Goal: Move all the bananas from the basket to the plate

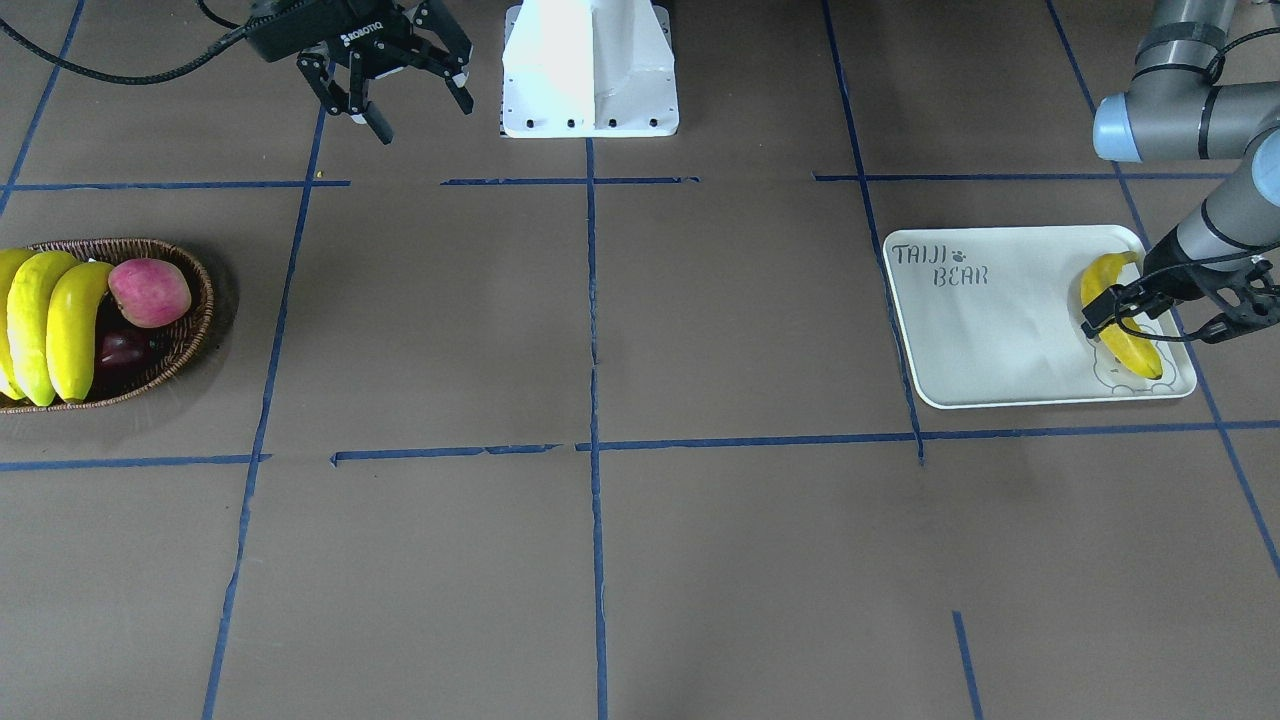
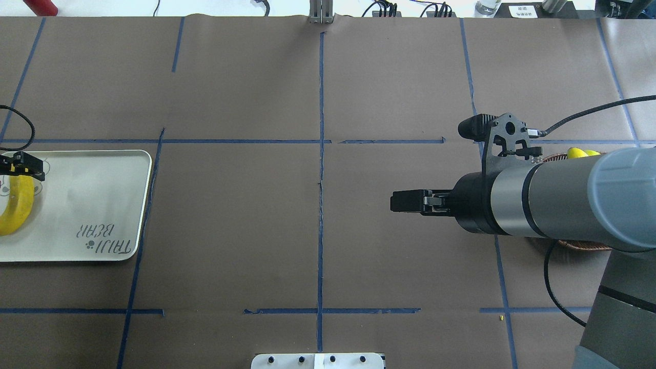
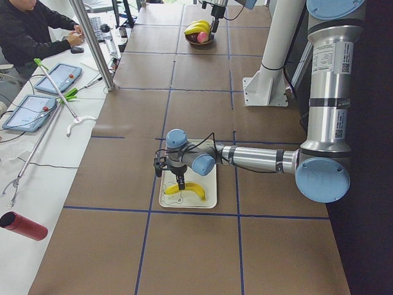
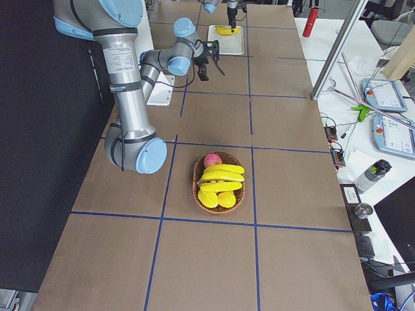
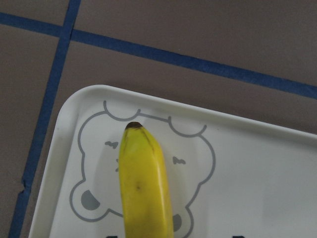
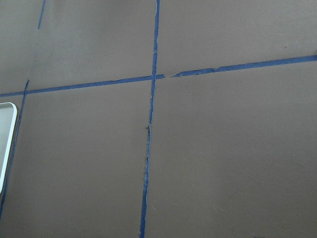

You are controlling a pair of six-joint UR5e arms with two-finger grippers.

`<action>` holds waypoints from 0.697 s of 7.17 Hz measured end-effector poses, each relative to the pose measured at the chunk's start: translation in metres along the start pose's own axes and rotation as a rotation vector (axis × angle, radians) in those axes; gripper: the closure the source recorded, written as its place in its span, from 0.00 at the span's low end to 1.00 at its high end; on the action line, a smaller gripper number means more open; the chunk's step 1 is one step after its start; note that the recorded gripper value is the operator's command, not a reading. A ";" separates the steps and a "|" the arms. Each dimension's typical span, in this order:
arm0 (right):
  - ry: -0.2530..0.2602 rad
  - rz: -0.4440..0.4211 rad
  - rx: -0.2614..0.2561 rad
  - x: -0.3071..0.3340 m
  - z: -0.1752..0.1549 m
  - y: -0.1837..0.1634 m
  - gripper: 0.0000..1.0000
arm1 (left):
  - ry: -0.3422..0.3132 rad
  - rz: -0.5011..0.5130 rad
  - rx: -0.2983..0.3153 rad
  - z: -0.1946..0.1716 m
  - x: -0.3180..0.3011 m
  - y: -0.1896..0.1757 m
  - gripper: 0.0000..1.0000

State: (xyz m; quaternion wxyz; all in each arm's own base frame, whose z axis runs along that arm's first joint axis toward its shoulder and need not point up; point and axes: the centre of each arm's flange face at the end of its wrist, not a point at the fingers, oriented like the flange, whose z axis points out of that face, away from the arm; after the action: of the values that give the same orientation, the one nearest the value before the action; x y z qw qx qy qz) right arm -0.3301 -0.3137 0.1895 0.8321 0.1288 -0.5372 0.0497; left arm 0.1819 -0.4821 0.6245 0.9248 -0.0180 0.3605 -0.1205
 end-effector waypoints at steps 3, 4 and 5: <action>0.103 -0.068 -0.063 0.088 -0.029 -0.023 0.00 | 0.083 0.032 0.047 -0.049 0.053 0.001 0.00; 0.150 -0.103 -0.080 0.126 -0.042 -0.029 0.00 | 0.126 0.007 0.047 -0.074 0.084 0.003 0.00; 0.197 -0.120 -0.095 0.161 -0.051 -0.033 0.00 | 0.178 -0.043 0.038 -0.098 0.120 0.002 0.00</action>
State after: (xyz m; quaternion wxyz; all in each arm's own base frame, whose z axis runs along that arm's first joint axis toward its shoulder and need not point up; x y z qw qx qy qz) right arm -0.2106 -0.3411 0.3099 0.8875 0.1156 -0.4460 -0.0130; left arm 0.2022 -0.5029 0.4722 0.8866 0.0027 0.4382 -0.1482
